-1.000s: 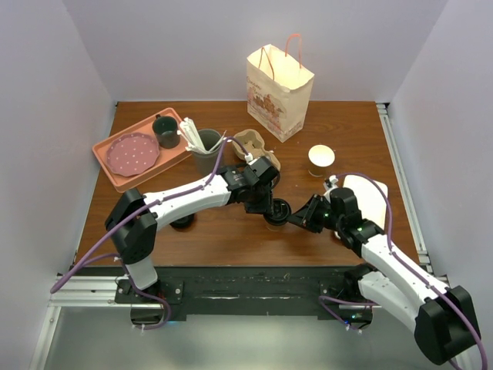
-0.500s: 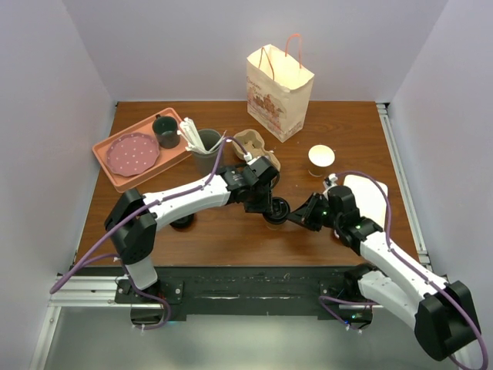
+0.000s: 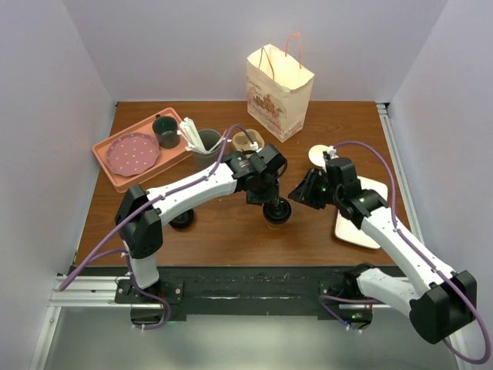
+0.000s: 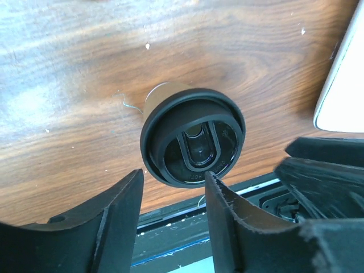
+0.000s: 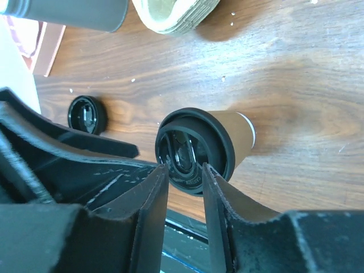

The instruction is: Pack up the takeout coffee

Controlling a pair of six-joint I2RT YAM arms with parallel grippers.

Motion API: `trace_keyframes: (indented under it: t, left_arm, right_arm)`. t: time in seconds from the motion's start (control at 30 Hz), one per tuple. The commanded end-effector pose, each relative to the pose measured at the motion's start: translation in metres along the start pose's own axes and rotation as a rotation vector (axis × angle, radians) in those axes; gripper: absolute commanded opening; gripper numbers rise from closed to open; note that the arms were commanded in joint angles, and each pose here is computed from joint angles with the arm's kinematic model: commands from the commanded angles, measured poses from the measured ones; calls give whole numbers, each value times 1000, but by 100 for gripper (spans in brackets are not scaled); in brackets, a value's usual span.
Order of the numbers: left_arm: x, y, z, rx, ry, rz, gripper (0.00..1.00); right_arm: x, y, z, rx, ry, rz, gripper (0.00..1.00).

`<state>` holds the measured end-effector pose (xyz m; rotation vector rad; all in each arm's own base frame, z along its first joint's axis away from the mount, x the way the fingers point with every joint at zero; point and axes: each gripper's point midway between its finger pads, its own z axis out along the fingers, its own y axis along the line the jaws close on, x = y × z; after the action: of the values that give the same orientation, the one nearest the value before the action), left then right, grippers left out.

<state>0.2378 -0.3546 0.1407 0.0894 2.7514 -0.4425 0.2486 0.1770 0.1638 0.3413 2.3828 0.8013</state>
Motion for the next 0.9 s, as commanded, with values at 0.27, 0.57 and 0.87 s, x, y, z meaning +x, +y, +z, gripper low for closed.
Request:
trace_keyframes:
  t: [0.27,0.57,0.87]
  left_arm:
    - [-41,28,-23,101,-88,-10,47]
    - [-29,19,2,190,-46,46,42]
    - [-4,41,30,141,9,57,42]
  right_arm:
    - [-2,14,3,-11,110,-114,30]
    - [-7,23,0,-17,155,-182,13]
    - [42,-27,33,46,242,-83,11]
